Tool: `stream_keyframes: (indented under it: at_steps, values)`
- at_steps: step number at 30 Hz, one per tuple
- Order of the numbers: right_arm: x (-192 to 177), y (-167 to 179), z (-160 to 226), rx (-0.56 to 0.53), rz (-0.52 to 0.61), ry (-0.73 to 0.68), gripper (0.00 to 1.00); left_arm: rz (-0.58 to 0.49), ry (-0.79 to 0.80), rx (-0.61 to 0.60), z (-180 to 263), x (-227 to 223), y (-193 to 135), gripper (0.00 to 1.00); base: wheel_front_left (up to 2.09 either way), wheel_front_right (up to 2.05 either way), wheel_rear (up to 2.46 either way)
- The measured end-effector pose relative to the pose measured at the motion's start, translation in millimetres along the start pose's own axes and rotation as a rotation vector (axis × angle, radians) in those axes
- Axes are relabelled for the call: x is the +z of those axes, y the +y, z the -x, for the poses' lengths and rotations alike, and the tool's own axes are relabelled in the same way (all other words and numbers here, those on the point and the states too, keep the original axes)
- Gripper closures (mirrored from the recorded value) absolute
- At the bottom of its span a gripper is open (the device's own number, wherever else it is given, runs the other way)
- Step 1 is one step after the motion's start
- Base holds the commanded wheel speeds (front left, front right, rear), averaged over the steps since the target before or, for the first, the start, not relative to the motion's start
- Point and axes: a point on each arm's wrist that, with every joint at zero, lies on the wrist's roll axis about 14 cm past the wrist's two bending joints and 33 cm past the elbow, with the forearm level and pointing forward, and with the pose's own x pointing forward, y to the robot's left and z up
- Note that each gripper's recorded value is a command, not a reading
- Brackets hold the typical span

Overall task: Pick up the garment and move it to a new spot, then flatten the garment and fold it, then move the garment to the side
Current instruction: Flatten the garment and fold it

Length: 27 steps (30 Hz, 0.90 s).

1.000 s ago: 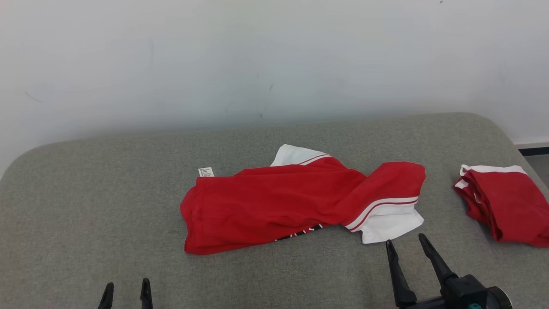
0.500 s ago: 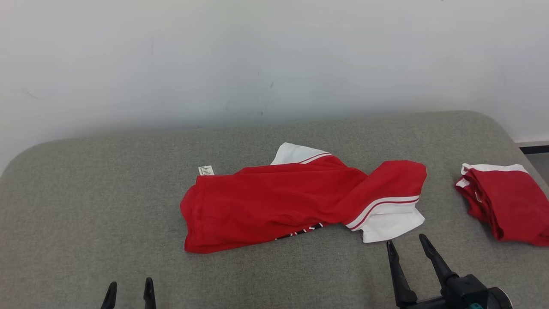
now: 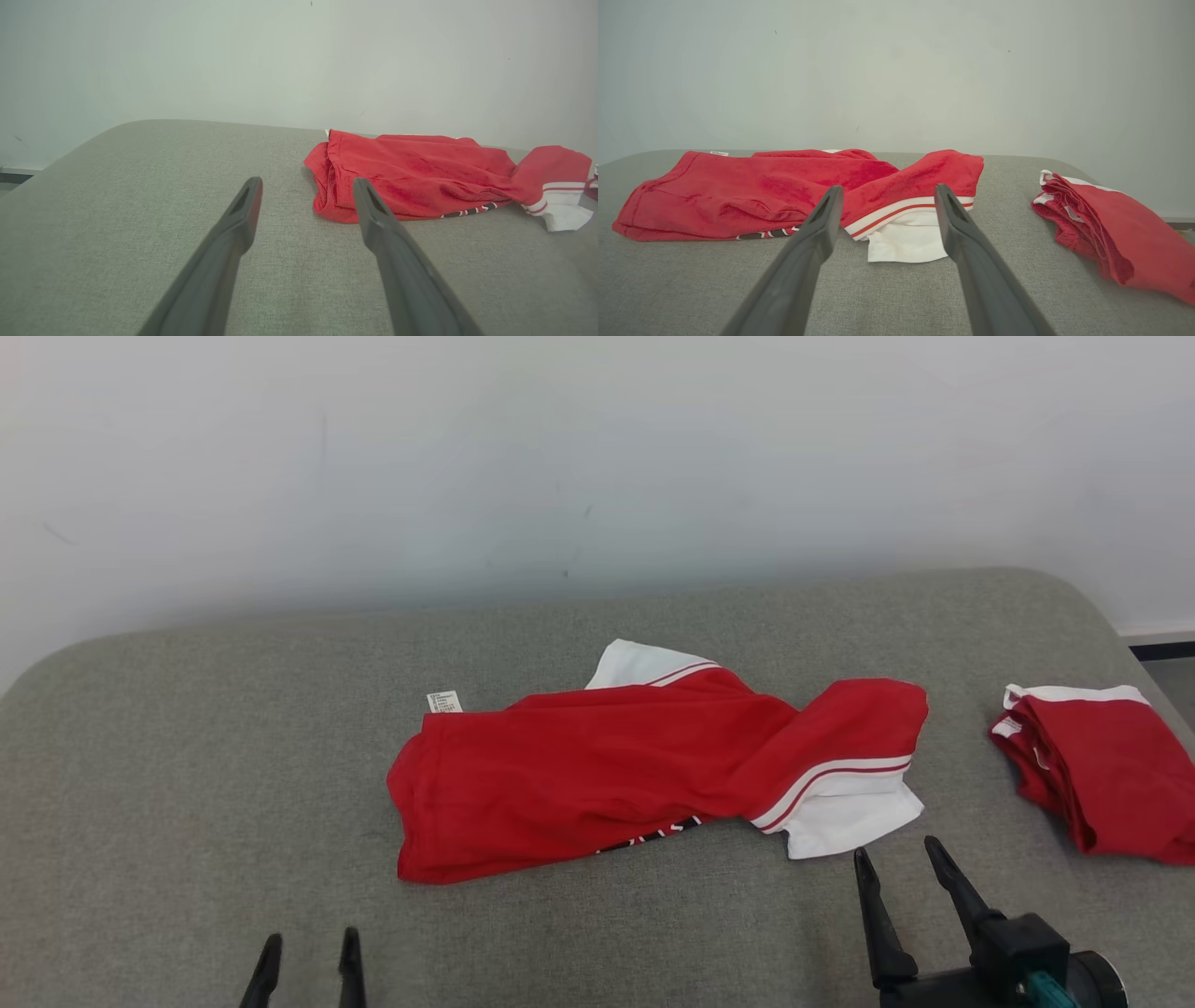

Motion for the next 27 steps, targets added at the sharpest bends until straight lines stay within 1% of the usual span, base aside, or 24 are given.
stream_keyframes:
  at_steps: [5,7,10,13,18,20,23,26,27]
  values:
    - [-25,-15,-9,-0.036,0.021,0.167,0.0,0.005,0.032,-0.076,-22,-9,-18,0.0,0.0,0.0,0.0]
    - [-33,-24,-15,-0.057,0.032,0.237,0.0,0.009,0.053,-0.102,-37,-10,-24,0.0,0.0,0.0,0.0]
    - [-39,-37,-30,-0.088,0.047,0.303,0.0,0.015,0.073,-0.149,-60,-11,-37,0.0,0.0,0.0,0.0]
    - [-49,-50,-43,-0.113,0.063,0.379,0.0,0.009,0.128,-0.165,-84,-19,-41,0.0,0.0,0.0,0.0]
    - [-69,-65,-63,-0.129,0.091,0.485,0.0,0.024,0.256,-0.181,-112,-45,-49,0.0,0.0,0.0,0.0]
    - [-73,-67,-67,-0.131,0.095,0.501,0.0,0.026,0.273,-0.182,-117,-49,-51,0.0,0.0,0.0,0.0]
    - [-90,-75,-78,-0.132,0.119,0.57,0.0,0.046,0.379,-0.136,-129,-72,-46,0.0,0.0,0.0,0.0]
    - [-101,-74,-86,-0.123,0.119,0.602,0.0,0.046,0.423,-0.131,-135,-83,-48,0.0,0.0,0.0,0.0]
    - [-111,-73,-87,-0.115,0.116,0.631,0.0,0.043,0.438,-0.135,-137,-88,-50,0.0,0.0,0.0,0.0]
